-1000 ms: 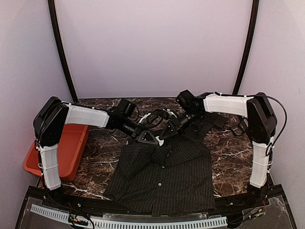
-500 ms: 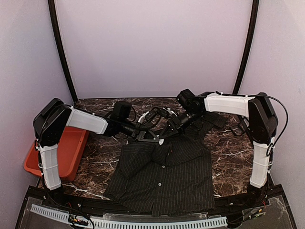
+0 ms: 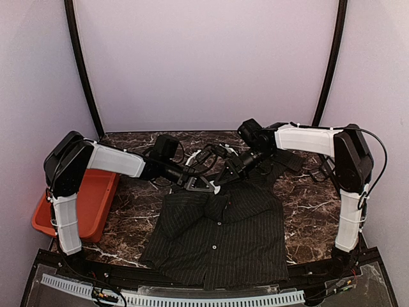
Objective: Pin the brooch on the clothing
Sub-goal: Pin the brooch to the flattened clothing.
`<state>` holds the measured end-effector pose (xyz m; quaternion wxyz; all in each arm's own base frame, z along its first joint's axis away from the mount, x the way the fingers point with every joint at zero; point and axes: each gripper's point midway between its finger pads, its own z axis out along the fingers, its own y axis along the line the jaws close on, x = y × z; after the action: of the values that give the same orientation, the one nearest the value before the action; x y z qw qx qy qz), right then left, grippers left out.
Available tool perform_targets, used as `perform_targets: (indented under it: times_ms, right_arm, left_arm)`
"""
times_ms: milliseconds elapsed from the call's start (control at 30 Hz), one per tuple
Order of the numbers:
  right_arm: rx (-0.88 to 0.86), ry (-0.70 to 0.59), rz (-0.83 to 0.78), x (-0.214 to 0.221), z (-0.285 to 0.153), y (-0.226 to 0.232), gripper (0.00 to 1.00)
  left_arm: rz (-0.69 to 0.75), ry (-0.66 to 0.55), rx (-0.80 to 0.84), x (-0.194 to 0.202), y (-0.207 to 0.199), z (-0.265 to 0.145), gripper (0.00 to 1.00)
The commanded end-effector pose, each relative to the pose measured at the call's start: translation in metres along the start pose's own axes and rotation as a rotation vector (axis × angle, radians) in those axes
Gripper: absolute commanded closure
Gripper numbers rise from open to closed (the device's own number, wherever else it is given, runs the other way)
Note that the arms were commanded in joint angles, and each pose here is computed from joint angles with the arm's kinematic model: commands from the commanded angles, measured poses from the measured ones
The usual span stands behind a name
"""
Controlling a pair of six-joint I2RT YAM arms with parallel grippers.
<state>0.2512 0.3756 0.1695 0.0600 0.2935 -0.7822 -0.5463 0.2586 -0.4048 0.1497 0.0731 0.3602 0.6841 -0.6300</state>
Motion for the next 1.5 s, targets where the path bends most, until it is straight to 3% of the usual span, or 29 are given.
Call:
perform_targets:
  times_ms: [0, 233, 1467]
  right_arm:
    - [-0.074, -0.01, -0.043, -0.001, -0.006, 0.026, 1.0]
    - [-0.075, -0.01, -0.043, 0.0, -0.007, 0.026, 1.0]
    - [-0.156, -0.023, -0.05, -0.004, -0.013, 0.039, 1.0]
  left_arm:
    - [-0.006, -0.014, -0.078, -0.001, 0.008, -0.002, 0.81]
    - [0.012, -0.071, -0.011, -0.01, -0.002, -0.011, 0.72]
    - [0.027, -0.086, -0.006, -0.012, -0.001, -0.006, 0.7]
